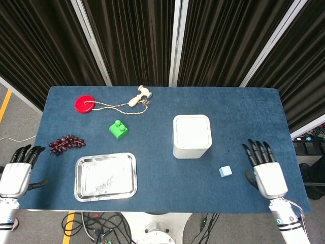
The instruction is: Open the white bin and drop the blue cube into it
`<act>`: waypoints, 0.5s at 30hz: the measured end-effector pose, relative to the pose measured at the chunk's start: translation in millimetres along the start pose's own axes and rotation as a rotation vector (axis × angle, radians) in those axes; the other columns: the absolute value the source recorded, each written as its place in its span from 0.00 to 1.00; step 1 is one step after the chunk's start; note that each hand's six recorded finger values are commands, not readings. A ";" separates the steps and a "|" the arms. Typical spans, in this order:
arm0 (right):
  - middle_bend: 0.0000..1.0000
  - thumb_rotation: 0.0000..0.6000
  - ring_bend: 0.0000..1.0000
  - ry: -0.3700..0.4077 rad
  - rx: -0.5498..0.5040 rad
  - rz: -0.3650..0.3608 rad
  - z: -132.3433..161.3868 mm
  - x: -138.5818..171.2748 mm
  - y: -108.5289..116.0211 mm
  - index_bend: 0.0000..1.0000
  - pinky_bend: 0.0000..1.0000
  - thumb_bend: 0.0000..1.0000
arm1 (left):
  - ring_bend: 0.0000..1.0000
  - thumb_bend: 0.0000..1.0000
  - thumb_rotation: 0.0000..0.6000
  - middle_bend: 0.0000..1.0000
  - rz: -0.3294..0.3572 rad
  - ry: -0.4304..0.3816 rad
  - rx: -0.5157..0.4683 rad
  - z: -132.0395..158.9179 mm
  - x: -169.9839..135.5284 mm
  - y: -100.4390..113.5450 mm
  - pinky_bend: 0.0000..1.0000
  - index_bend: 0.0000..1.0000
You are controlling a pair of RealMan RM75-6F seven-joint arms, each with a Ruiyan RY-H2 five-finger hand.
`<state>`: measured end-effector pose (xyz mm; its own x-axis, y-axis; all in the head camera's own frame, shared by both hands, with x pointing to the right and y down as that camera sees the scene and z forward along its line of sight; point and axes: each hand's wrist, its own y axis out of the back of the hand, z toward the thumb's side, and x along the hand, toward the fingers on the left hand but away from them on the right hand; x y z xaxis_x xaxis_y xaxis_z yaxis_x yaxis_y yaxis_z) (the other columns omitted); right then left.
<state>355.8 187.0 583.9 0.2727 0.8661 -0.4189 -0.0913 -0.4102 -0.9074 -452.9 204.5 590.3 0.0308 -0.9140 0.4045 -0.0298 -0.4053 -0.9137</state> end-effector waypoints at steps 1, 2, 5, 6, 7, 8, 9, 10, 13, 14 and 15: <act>0.03 1.00 0.00 0.031 0.007 -0.003 8.2 -5.9 2.0 0.00 0.00 0.47 | 0.07 0.04 1.00 0.14 0.002 0.001 0.001 -0.2 0.0 0.0 0.11 0.15; 0.04 1.00 0.00 0.053 0.009 -0.002 14.2 -10.4 2.9 0.00 0.00 0.47 | 0.07 0.04 1.00 0.14 0.003 0.001 0.001 -0.3 -0.1 0.0 0.11 0.15; 0.06 1.00 0.00 0.124 0.013 0.005 34.6 -26.0 3.4 0.00 0.00 0.47 | 0.07 0.04 1.00 0.14 0.003 0.001 -0.002 -0.7 0.0 -0.5 0.11 0.15; 0.06 1.00 0.00 0.146 0.013 0.008 41.2 -31.1 3.1 0.00 0.00 0.46 | 0.07 0.04 1.00 0.14 0.002 0.002 -0.003 -0.9 0.0 -0.7 0.11 0.15; 0.07 1.00 0.00 0.173 0.012 0.011 50.2 -37.8 1.9 0.00 0.00 0.46 | 0.07 0.04 1.00 0.14 0.002 0.002 -0.003 -1.3 -0.1 -0.8 0.11 0.15; 0.08 1.00 0.00 0.192 0.010 0.013 57.1 -42.7 0.8 0.00 0.00 0.45 | 0.07 0.04 1.00 0.14 0.002 0.003 -0.004 -1.6 -0.2 -0.7 0.11 0.15; 0.09 1.00 0.00 0.209 0.007 0.015 63.6 -47.4 -0.5 0.00 0.00 0.44 | 0.07 0.04 1.00 0.14 0.002 0.004 -0.005 -2.1 -0.2 -0.6 0.11 0.15; 0.09 1.00 0.00 0.229 0.002 0.017 71.6 -53.1 -2.5 0.00 0.00 0.44 | 0.07 0.04 1.00 0.14 0.003 0.006 -0.006 -3.0 -0.4 -0.4 0.11 0.15; 0.10 1.00 0.00 0.267 -0.004 0.028 87.0 -65.0 -9.2 0.00 0.00 0.44 | 0.07 0.04 1.00 0.14 0.004 0.011 -0.006 -5.7 -0.6 0.0 0.11 0.15; 0.10 1.00 0.00 0.275 -0.005 0.030 90.2 -67.9 -10.9 0.00 0.00 0.44 | 0.07 0.04 1.00 0.14 0.005 0.013 -0.006 -6.4 -0.7 0.2 0.11 0.15; 0.11 1.00 0.00 0.281 -0.007 0.033 92.9 -70.6 -12.5 0.00 0.00 0.44 | 0.07 0.04 1.00 0.14 0.005 0.015 -0.007 -7.1 -0.8 0.2 0.11 0.15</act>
<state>248.8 157.6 621.8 0.5244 0.7396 -0.4218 -0.0978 -0.4397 -0.8928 -460.0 205.0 590.0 0.0161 -0.9162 0.4005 -0.0371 -0.4008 -0.9154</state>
